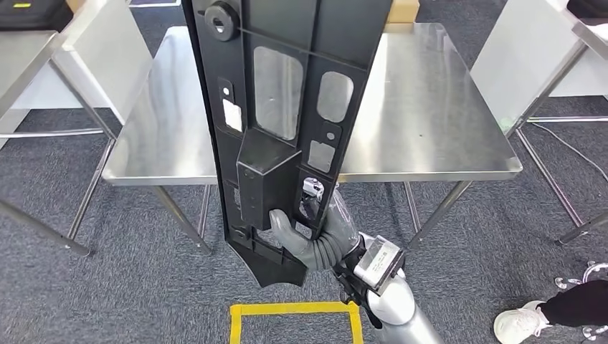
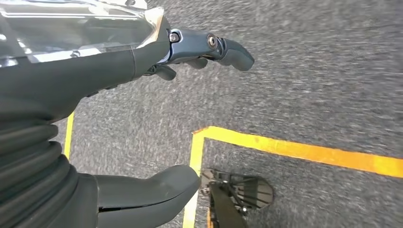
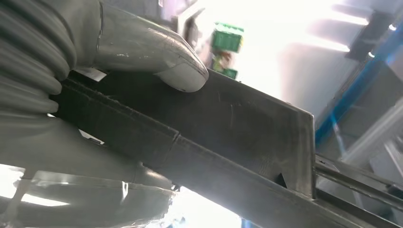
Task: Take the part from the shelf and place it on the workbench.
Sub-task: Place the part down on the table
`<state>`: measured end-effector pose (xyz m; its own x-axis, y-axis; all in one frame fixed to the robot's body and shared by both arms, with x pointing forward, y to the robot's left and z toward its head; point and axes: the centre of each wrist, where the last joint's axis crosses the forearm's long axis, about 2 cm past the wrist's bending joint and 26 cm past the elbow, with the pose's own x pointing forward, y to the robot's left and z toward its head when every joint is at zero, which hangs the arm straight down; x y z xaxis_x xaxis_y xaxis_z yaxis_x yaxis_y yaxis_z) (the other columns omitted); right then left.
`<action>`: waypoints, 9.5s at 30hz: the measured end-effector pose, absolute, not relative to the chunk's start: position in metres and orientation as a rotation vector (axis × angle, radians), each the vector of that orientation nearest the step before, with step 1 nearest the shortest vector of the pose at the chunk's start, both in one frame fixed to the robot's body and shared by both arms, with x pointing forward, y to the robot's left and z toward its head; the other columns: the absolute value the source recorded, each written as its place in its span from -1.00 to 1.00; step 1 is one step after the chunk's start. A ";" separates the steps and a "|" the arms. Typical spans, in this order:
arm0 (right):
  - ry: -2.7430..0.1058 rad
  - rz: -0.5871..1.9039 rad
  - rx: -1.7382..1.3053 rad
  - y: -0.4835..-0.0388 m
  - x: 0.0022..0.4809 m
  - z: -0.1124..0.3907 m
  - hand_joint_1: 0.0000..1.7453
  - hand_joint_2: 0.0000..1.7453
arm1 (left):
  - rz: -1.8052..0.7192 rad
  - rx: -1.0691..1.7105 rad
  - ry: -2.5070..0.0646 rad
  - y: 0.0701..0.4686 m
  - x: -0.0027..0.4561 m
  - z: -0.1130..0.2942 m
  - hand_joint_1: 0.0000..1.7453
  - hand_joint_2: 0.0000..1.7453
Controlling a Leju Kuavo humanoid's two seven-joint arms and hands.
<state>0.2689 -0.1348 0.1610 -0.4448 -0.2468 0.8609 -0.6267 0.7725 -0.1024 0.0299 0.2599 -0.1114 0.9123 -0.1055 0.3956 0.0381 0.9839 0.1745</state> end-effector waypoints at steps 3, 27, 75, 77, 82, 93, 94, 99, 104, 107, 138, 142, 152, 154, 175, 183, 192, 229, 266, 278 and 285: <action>-2.031 0.511 0.657 -0.134 0.268 0.161 1.00 1.00 | -0.079 0.164 -0.416 0.260 0.030 -0.111 -1.00 1.00; -2.030 0.519 0.646 -0.137 0.269 0.160 1.00 1.00 | -0.091 0.153 -0.432 0.260 0.032 -0.111 -1.00 1.00; -2.032 0.521 0.646 -0.137 0.270 0.161 1.00 1.00 | -0.088 0.166 -0.406 0.259 0.032 -0.111 -1.00 1.00; -2.035 0.523 0.646 -0.136 0.271 0.162 1.00 1.00 | -0.087 0.167 -0.407 0.259 0.032 -0.111 -1.00 1.00; -2.026 0.528 0.646 -0.136 0.271 0.160 1.00 1.00 | -0.083 0.166 -0.407 0.259 0.032 -0.111 -1.00 1.00; -2.036 0.526 0.656 -0.132 0.273 0.164 1.00 1.00 | -0.075 0.168 -0.408 0.258 0.034 -0.111 -1.00 1.00; -2.035 0.525 0.657 -0.132 0.273 0.164 1.00 1.00 | -0.075 0.167 -0.407 0.258 0.033 -0.111 -1.00 1.00; -2.029 0.523 0.655 -0.132 0.273 0.162 1.00 1.00 | -0.078 0.166 -0.410 0.259 0.031 -0.111 -1.00 1.00; -2.026 0.507 0.635 -0.133 0.270 0.160 1.00 1.00 | -0.096 0.163 -0.415 0.259 0.031 -0.111 -1.00 1.00; -2.029 0.499 0.617 -0.135 0.269 0.160 1.00 1.00 | -0.105 0.163 -0.414 0.259 0.030 -0.111 -1.00 1.00; -2.030 0.465 0.565 -0.144 0.259 0.156 1.00 1.00 | -0.134 0.150 -0.423 0.260 0.034 -0.111 -1.00 1.00; -2.026 0.468 0.559 -0.146 0.259 0.155 1.00 1.00 | -0.136 0.149 -0.424 0.259 0.034 -0.111 -1.00 1.00; -2.113 0.685 0.165 -0.142 0.299 0.177 1.00 1.00 | -0.173 0.170 -0.432 0.257 0.037 -0.110 -1.00 1.00; -2.119 0.772 0.068 -0.134 0.316 0.187 1.00 1.00 | -0.181 0.167 -0.438 0.256 0.040 -0.110 -1.00 1.00; -1.654 1.658 -0.884 -0.072 0.404 0.195 1.00 1.00 | -0.216 0.151 -0.434 0.256 0.044 -0.110 -1.00 1.00; -1.388 1.741 -0.949 -0.089 0.409 0.175 1.00 1.00 | -0.190 0.155 -0.427 0.257 0.044 -0.110 -1.00 1.00; -1.063 1.740 -0.997 -0.124 0.413 0.149 1.00 1.00 | -0.140 0.172 -0.419 0.259 0.043 -0.110 -1.00 1.00; -0.922 1.709 -1.077 -0.161 0.416 0.133 -1.00 -1.00 | -0.170 0.217 -0.396 0.260 0.043 -0.110 -1.00 -1.00; -2.181 0.500 0.245 -0.097 0.395 0.250 -1.00 -1.00 | -0.132 0.237 -0.404 0.260 0.041 -0.110 -1.00 -1.00; -2.154 0.182 1.145 -0.125 0.321 0.256 -1.00 -1.00 | -0.088 0.247 -0.425 0.257 0.038 -0.110 -1.00 -1.00; -2.174 0.187 1.162 -0.130 0.314 0.258 -1.00 -1.00 | -0.082 0.248 -0.426 0.257 0.038 -0.110 -1.00 -1.00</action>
<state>0.3135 -0.1300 0.2579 -0.3896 -0.6908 0.6091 -0.7845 0.5954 0.1734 0.0385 0.2566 -0.1098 0.9077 -0.1305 0.3989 0.0272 0.9667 0.2545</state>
